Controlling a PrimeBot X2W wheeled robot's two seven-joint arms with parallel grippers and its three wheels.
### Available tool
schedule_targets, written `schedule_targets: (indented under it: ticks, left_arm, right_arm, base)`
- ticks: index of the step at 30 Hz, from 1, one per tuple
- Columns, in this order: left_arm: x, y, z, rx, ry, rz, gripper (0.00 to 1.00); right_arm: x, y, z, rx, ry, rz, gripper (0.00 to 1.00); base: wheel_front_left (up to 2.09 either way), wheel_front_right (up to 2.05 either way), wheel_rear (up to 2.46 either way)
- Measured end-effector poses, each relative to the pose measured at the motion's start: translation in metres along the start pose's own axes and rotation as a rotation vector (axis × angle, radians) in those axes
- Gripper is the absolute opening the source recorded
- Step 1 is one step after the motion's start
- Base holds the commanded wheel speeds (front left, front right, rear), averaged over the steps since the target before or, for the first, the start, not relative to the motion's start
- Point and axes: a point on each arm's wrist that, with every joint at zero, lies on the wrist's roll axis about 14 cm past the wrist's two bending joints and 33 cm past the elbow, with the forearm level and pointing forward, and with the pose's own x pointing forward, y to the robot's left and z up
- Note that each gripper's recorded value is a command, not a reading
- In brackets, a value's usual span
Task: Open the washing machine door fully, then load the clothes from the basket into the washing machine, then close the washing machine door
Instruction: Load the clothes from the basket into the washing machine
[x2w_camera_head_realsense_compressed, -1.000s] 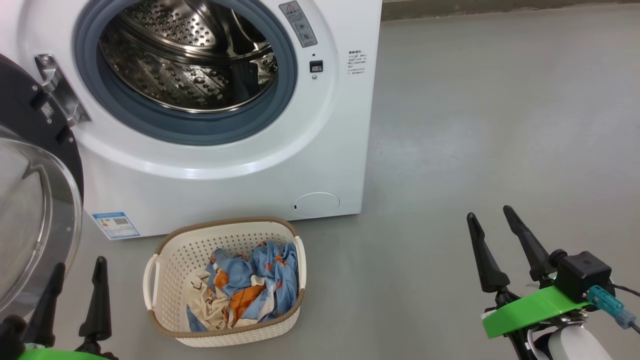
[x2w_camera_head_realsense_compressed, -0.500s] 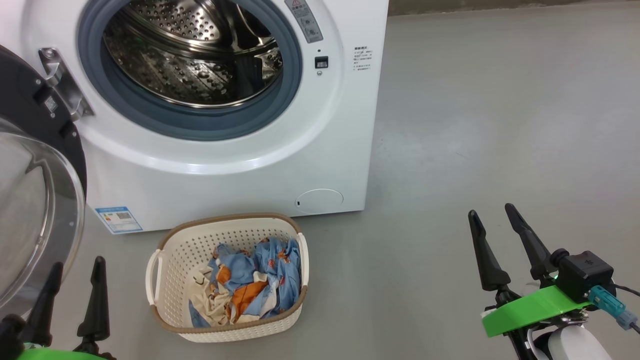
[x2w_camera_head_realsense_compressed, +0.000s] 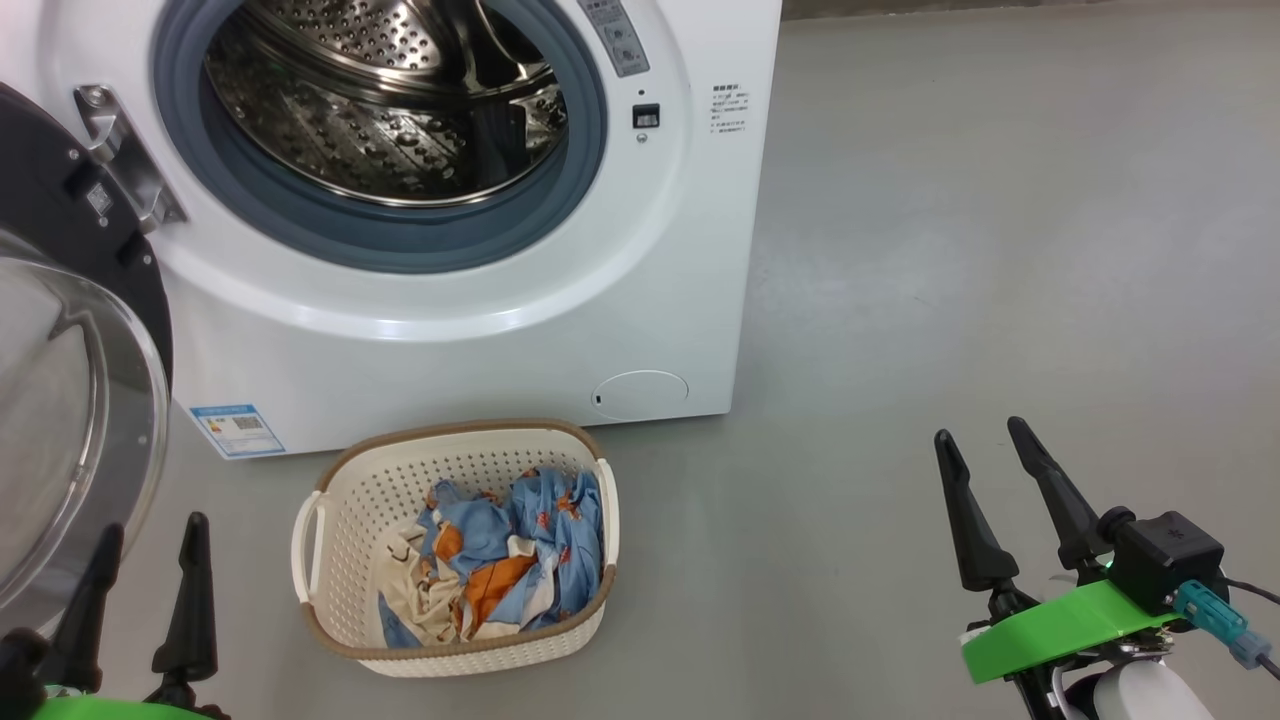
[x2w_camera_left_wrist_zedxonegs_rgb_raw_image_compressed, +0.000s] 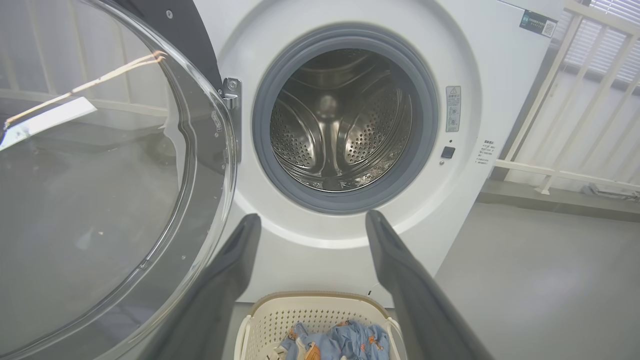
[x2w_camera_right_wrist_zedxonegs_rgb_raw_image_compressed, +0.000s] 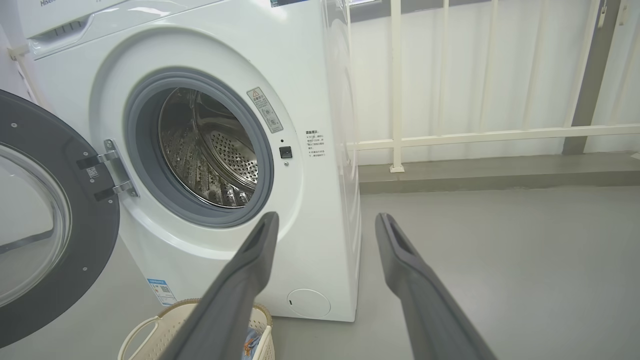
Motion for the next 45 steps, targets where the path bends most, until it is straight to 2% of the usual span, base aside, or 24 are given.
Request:
schedule_targets:
  ticks: [16, 34, 45]
  left_arm:
    - [0.0006, -0.0006, 0.0009, 0.003, -0.001, -0.011, 1.00]
    - [0.0007, 0.0004, 0.0005, 0.012, 0.005, -0.017, 1.00]
    - [0.0005, 0.0018, -0.0023, 0.009, 0.016, -0.017, 1.00]
  right_arm:
    - [0.0022, 0.0028, -0.0032, 0.005, 0.006, 0.002, 1.00]
    - [0.0036, 0.0042, -0.0062, 0.002, 0.013, 0.004, 1.00]
    - [0.0050, 0.0052, -0.0093, 0.006, 0.021, 0.006, 1.00]
  base:
    - [0.10, -0.10, 0.00]
    - [1.36, -1.36, 0.00]
    - [0.47, -0.47, 0.00]
